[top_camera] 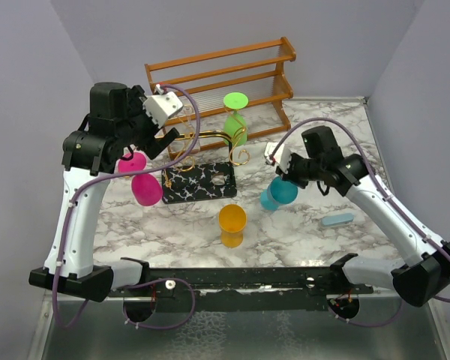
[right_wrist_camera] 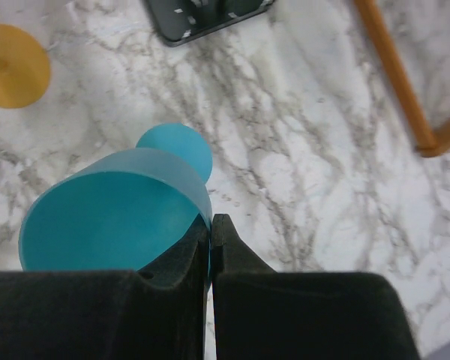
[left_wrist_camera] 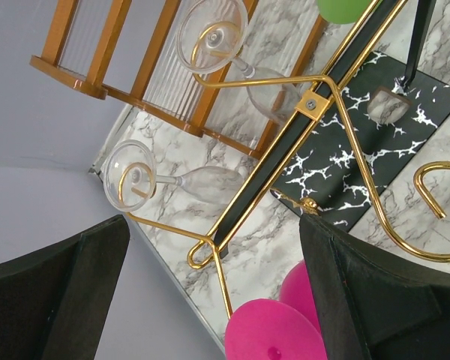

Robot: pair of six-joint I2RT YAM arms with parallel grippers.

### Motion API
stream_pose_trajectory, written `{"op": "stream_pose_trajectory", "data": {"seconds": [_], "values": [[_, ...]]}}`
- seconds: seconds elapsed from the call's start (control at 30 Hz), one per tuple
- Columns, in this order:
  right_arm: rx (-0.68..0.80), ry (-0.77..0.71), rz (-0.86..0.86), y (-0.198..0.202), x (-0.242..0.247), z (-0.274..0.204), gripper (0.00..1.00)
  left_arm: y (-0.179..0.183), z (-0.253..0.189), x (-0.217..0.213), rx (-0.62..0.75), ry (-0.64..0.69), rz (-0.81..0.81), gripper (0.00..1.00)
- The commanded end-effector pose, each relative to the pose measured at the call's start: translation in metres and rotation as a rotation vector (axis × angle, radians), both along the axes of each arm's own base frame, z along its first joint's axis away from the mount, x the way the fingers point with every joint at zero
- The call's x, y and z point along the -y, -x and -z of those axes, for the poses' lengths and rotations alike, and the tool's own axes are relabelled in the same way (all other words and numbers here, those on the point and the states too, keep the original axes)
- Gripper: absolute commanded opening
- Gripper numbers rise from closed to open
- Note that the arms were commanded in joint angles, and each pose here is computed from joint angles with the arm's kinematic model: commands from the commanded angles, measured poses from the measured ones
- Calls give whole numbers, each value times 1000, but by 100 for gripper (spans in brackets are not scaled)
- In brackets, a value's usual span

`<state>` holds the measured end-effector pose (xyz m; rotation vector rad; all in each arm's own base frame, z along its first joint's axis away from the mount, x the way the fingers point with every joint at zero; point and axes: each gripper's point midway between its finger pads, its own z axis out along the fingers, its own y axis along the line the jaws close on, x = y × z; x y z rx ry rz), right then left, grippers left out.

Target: Place the wine glass upside down on the wine glass rack

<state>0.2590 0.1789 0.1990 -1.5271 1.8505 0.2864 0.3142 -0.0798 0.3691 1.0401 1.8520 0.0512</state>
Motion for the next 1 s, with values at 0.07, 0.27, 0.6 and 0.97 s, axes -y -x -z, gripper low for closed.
{"op": "stream_pose_trajectory", "data": {"seconds": [0.07,0.27,0.6,0.97], "values": [[345,-6,213,-64,23,-77,1,-4,-20,6,33,107,-46,99],[555,-95,381,-102,43,-154,1,-15,-35,9,66,187,-99,99],[692,-358,393,-106,24,-261,1,-37,-63,34,71,434,-123,99],[529,-582,134,-77,-34,-297,1,-31,-93,100,-47,850,96,99]]}}
